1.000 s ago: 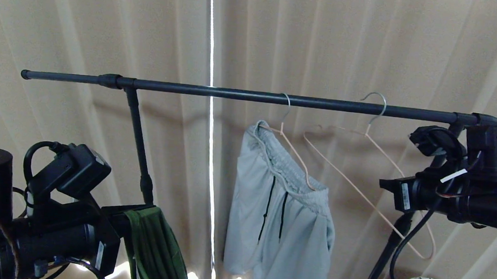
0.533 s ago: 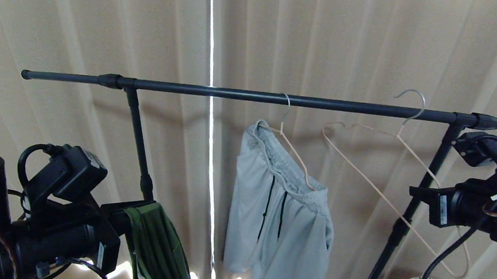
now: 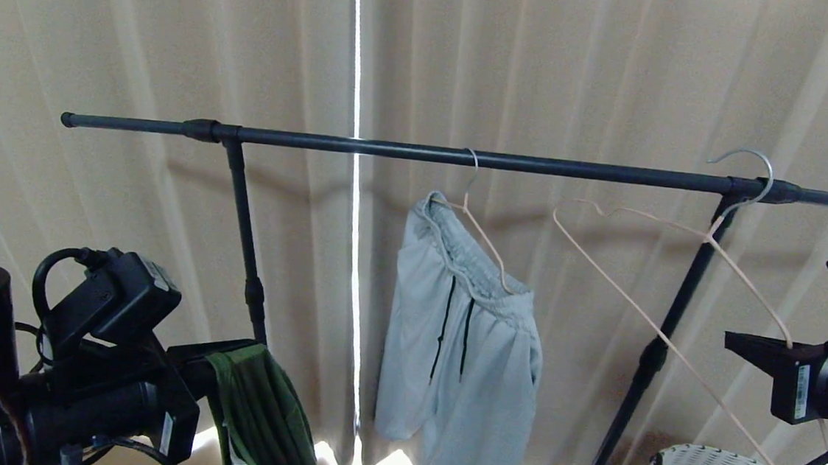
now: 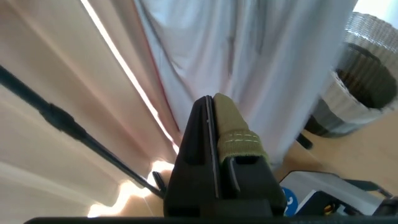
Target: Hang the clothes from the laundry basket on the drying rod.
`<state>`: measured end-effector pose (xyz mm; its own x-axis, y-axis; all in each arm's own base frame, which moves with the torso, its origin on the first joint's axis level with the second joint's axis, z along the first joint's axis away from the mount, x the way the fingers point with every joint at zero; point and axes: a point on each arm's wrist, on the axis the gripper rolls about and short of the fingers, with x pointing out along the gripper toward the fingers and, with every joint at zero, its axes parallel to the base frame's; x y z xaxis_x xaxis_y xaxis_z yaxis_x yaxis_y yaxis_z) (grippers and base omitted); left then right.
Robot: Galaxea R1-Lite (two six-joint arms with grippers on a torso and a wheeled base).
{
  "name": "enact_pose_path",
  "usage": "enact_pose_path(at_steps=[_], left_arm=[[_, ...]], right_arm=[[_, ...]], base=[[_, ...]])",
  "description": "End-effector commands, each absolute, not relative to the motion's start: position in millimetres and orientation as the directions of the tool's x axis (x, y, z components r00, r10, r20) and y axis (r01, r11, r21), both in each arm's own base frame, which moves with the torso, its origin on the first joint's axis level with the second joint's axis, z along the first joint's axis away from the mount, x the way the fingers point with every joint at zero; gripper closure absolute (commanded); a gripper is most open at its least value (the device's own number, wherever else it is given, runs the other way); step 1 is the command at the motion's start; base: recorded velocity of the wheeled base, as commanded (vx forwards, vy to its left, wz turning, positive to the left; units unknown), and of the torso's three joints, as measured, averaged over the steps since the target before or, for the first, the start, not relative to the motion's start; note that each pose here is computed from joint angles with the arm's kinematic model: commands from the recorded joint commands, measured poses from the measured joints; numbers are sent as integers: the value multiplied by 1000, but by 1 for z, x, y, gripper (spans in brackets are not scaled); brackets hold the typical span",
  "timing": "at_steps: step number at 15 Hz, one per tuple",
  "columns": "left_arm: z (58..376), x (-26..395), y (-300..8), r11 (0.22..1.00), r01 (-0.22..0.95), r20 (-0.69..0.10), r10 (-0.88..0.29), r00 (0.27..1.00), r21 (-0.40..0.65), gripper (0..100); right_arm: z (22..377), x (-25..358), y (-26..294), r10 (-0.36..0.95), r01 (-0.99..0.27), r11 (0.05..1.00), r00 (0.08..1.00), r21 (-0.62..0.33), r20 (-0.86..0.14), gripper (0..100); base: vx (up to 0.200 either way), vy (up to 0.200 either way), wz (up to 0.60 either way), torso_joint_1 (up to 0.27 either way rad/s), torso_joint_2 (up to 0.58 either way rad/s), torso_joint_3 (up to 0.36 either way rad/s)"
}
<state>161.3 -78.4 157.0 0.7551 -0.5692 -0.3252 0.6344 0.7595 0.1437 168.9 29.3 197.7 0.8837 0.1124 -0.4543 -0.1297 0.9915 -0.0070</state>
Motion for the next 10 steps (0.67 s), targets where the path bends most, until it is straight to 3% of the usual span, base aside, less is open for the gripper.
enact_pose_path(at_steps=[1, 10], left_arm=[[157, 162, -78, 762, 632, -325, -567, 757, 143, 100], [158, 165, -70, 791, 594, -311, -533, 787, 146, 100]], right_arm=[[198, 165, 29, 113, -130, 992, 886, -7, -449, 100], [184, 163, 29, 114, -137, 991, 863, -10, -492, 100]], base=[[-200, 0, 0, -17, 7, 7], [-200, 0, 0, 1, 2, 3]])
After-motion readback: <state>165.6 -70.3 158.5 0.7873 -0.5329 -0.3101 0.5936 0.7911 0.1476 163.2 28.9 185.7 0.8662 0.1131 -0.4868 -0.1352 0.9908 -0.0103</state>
